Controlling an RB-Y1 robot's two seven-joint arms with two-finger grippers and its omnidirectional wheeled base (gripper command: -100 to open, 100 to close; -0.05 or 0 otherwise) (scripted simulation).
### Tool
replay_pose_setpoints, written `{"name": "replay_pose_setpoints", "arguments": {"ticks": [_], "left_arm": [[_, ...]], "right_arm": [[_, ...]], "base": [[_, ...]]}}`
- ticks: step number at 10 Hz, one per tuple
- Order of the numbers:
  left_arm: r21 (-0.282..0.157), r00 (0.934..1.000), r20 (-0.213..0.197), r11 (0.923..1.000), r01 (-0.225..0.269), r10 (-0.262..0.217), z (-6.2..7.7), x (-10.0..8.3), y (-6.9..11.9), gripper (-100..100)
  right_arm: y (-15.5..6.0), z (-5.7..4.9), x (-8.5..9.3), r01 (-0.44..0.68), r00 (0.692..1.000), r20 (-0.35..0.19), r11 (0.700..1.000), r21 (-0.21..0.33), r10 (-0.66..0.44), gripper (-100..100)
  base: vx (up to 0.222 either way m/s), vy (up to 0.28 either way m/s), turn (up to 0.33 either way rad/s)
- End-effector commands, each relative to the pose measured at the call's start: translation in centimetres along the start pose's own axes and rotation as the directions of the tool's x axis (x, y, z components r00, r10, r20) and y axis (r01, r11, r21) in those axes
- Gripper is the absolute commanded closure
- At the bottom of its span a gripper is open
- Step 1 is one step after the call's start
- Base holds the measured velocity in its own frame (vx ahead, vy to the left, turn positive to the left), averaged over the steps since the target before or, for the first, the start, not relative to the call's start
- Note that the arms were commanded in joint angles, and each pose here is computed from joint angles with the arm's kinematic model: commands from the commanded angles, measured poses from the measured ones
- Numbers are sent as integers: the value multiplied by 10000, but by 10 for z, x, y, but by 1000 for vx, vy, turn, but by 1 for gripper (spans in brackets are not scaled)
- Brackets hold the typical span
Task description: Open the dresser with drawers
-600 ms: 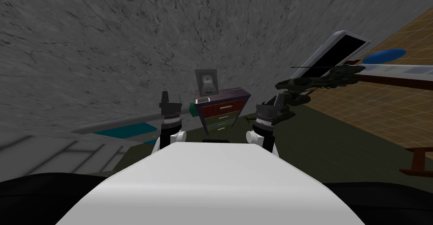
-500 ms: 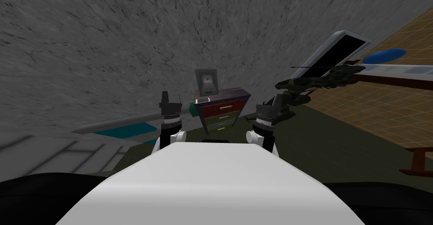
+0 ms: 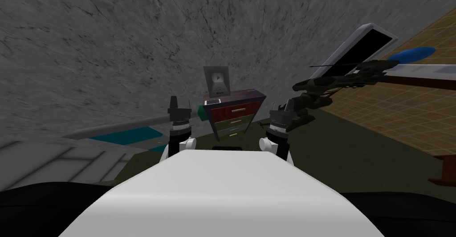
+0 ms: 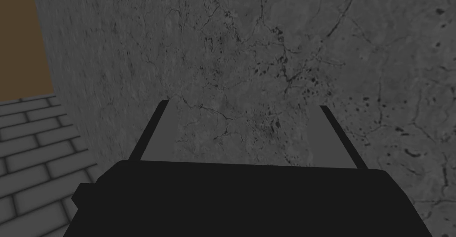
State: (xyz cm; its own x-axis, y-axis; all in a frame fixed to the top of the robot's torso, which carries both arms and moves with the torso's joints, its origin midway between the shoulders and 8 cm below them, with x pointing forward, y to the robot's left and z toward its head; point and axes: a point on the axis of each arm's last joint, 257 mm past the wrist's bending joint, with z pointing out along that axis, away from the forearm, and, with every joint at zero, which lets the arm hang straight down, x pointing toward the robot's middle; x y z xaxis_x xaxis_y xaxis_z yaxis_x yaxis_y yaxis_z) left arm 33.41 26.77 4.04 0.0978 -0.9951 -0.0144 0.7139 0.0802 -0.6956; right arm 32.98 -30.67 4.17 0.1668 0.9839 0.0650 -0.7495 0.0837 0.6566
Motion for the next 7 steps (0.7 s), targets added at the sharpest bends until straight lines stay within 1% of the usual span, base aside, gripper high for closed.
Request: {"name": "replay_pose_setpoints", "arguments": {"ticks": [1, 3, 4, 6, 7], "left_arm": [[0, 10000, 0, 10000, 0, 0, 0, 0, 0, 0], [1, 10000, 0, 10000, 0, 0, 0, 0, 0, 0], [1, 10000, 0, 10000, 0, 0, 0, 0, 0, 0], [-6, 10000, 1, 10000, 0, 0, 0, 0, 0, 0], [-6, 10000, 1, 10000, 0, 0, 0, 0, 0, 0]], "right_arm": [[0, 0, 0, 0, 10000, 0, 10000, 0, 0, 0], [0, 0, 0, 0, 10000, 0, 10000, -1, 0, 0], [-14, -2, 12, 419, 9975, -592, 9983, 417, -394, -100], [-36, -7, 26, 1034, 9876, -1281, 9899, 975, -905, -100], [-50, -11, 33, 1393, 9794, -1648, 9815, 1313, -1169, -100]], "base": [[0, 0, 0], [0, 0, 0], [12, 5, 20], [12, 14, 32], [17, 17, 37]]}}
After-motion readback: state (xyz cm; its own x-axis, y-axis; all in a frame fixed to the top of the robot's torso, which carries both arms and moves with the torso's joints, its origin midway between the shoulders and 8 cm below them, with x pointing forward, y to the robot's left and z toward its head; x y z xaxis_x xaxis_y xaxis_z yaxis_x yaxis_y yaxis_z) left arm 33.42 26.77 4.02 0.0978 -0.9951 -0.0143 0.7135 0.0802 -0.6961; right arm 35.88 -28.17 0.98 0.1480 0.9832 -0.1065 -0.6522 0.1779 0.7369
